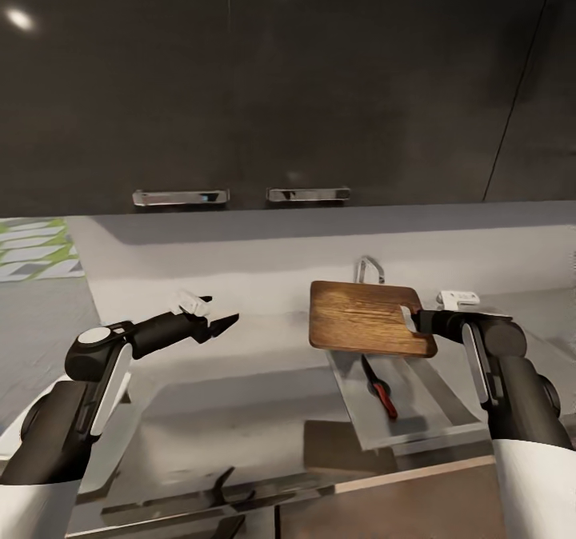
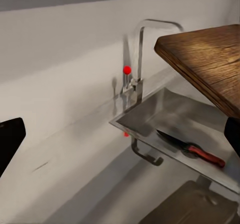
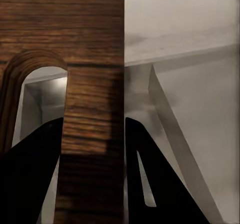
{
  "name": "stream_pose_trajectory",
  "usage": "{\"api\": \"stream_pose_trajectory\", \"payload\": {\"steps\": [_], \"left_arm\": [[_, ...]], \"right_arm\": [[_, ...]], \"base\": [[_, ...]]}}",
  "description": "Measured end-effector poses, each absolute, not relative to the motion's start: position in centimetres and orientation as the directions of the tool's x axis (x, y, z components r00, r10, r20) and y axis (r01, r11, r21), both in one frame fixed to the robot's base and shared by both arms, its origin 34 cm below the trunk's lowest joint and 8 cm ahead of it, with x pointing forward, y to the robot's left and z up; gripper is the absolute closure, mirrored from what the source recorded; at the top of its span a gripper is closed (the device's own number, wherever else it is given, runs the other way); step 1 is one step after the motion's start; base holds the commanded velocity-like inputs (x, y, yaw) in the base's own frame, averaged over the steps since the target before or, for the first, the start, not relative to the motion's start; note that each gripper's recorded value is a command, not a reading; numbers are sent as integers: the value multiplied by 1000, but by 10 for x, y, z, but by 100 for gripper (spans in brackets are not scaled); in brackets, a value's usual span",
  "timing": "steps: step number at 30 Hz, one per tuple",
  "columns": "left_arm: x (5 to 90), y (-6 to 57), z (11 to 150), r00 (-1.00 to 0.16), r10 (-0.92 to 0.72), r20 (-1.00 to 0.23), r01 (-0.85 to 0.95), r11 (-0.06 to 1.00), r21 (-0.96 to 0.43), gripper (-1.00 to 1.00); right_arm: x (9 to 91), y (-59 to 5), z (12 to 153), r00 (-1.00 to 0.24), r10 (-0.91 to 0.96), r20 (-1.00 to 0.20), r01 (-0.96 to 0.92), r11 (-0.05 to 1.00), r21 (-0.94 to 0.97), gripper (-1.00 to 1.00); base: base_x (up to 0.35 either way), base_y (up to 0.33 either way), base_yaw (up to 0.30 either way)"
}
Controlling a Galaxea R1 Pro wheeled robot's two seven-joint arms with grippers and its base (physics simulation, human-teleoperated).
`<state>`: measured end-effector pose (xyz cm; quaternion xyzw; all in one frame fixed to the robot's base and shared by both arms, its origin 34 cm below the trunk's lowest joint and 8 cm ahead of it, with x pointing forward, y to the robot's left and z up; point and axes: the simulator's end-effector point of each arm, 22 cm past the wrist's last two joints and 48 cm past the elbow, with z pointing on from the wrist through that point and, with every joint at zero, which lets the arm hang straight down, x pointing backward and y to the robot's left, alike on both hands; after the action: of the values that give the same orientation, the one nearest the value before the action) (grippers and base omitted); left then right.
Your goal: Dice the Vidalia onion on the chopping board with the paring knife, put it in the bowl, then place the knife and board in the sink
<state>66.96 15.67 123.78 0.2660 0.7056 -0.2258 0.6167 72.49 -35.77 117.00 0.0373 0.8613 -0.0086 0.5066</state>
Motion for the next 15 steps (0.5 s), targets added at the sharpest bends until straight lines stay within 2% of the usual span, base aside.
{"api": "stream_pose_trajectory", "payload": {"steps": [9, 15], "left_arm": [[669, 157, 1238, -97, 97, -991, 654, 757, 10, -100], [670, 156, 1238, -98, 97, -990, 655, 756, 10, -100]], "right_arm": [[726, -350, 1168, -487, 60, -872, 61, 998, 34, 100], [726, -332, 1124, -573, 84, -816, 47, 996, 70, 100]], "base": [[7, 0, -35], [0, 0, 0]]}}
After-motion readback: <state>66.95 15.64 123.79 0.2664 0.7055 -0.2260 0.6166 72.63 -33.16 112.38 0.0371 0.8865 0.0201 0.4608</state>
